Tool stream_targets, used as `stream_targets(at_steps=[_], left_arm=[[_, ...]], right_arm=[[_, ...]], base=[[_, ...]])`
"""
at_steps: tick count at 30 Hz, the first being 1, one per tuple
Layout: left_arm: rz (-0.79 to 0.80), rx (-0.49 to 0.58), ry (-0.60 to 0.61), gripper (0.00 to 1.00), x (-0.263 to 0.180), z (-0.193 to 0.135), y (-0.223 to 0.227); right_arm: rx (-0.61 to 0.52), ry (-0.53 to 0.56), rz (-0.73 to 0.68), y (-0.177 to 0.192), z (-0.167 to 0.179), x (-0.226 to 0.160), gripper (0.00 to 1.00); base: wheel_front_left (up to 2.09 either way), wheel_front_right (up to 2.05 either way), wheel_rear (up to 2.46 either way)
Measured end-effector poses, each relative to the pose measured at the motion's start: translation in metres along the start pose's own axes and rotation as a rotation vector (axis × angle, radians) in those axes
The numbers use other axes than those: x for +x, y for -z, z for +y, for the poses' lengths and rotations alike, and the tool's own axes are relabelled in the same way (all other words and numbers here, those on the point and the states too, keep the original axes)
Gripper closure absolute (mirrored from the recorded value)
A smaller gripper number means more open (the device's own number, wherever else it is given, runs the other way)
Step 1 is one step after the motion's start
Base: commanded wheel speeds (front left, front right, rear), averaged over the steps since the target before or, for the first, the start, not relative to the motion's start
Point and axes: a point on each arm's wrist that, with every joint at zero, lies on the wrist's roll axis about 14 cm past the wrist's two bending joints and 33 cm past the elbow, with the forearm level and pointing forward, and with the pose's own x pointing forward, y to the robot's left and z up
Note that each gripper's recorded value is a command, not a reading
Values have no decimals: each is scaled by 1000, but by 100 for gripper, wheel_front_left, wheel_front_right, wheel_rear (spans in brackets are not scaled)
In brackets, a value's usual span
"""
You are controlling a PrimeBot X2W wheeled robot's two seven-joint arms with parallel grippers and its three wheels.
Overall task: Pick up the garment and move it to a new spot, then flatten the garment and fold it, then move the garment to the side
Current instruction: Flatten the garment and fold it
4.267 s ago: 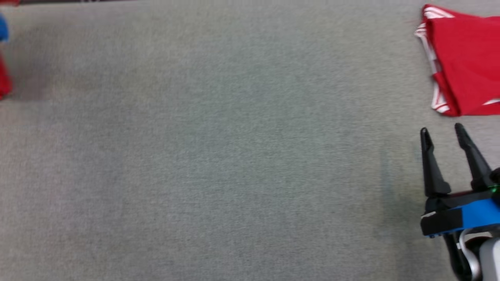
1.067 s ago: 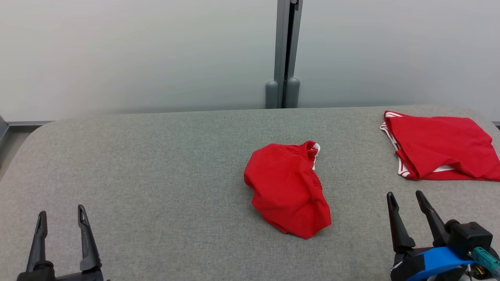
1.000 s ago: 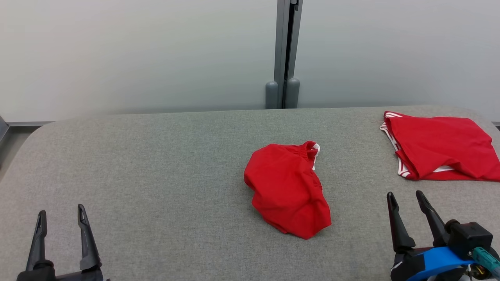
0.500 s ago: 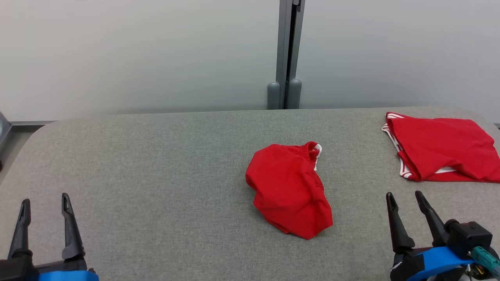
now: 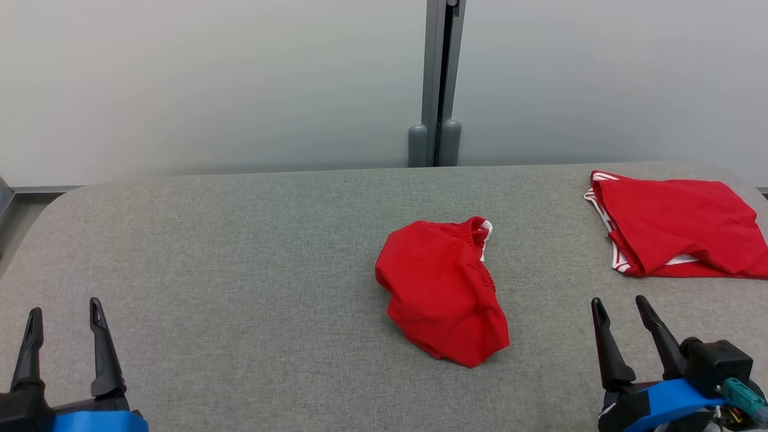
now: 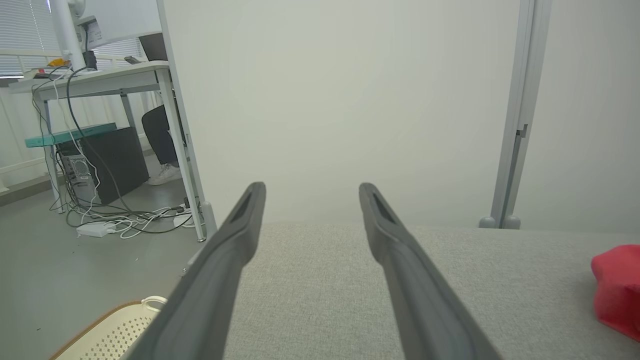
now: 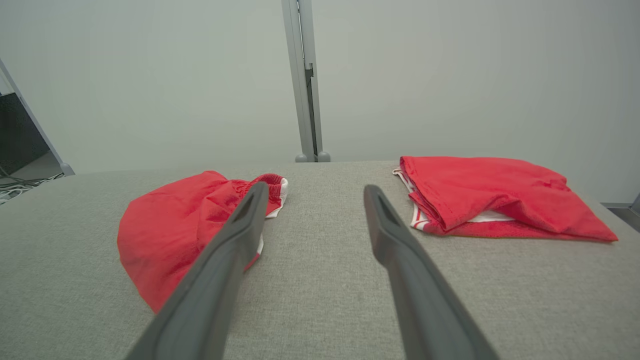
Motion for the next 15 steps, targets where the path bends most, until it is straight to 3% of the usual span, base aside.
stream_targets(at_steps=[15], left_arm=[[-7, -7, 26, 0, 3, -1, -4]], right_arm=[[1, -5, 11, 2, 2, -1, 0]], base=[[0, 0, 0]])
